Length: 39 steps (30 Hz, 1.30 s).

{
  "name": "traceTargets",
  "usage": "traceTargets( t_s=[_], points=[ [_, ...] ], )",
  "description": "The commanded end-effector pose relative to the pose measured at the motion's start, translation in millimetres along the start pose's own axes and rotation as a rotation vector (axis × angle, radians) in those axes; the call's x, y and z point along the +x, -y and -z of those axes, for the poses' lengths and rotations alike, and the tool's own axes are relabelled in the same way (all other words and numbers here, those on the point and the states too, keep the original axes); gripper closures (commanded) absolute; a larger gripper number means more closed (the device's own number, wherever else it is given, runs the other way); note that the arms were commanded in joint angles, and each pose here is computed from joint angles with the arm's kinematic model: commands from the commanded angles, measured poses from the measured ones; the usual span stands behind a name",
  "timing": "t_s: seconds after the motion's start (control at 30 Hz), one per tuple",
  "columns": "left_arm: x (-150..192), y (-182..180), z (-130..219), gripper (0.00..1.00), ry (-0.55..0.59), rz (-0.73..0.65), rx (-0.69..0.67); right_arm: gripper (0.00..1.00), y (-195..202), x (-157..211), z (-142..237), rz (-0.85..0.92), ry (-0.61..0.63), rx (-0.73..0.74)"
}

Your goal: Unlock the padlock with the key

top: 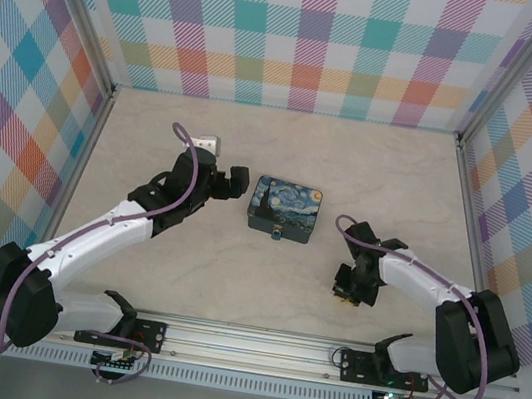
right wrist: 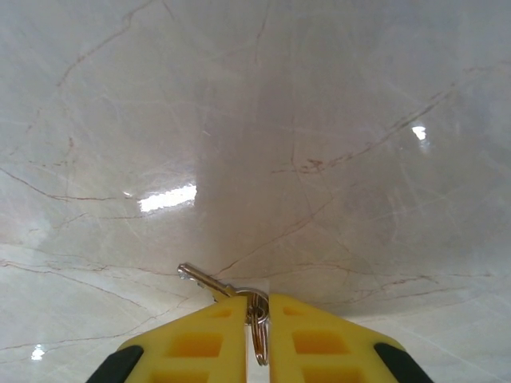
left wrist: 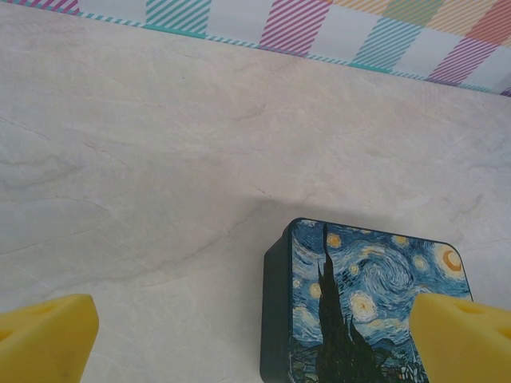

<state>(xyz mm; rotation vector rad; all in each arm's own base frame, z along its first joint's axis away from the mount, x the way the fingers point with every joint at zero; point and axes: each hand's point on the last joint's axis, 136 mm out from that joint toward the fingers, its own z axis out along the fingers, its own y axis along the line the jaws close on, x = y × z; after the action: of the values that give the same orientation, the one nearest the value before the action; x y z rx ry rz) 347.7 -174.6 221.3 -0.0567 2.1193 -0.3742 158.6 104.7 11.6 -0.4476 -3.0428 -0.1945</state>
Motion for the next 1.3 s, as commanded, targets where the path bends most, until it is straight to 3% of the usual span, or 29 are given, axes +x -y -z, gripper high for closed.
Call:
traceTargets(
  t_s=[0.0,0.3,0.67,0.87,1.07,1.27],
  points=[
    [-5.8,-1.6,6.8,0.00,0.018,-0.022,-0.012,0.88,5.4,6.3,-9.3,0.001,-0.037,0.028],
    [-8.9,-2.1,9.3,0.00,0.023,-0.026,-0.018,1.00,-3.0,3.1,-6.4,0.013,-0.017,-0.017],
    [-18.1,4.4,18.0,0.00,0.041,-0.006,0.015,1.00,-38.0,-21.4,23.8,0.045,0.152,-0.207],
    [-21.4,19.5,20.4,0.00,0.033,0.007,0.092,1.00,-78.0,-43.1,64.9,0.088,0.310,-0.425],
    [-26.5,53.5,24.3,0.01,0.009,0.071,0.268,1.00,-123.9,-66.2,123.5,0.134,0.486,-0.684],
    [-31.0,97.4,24.9,0.14,-0.051,0.162,0.478,1.00,-158.2,-85.7,192.4,0.196,0.688,-0.887]
  ],
)
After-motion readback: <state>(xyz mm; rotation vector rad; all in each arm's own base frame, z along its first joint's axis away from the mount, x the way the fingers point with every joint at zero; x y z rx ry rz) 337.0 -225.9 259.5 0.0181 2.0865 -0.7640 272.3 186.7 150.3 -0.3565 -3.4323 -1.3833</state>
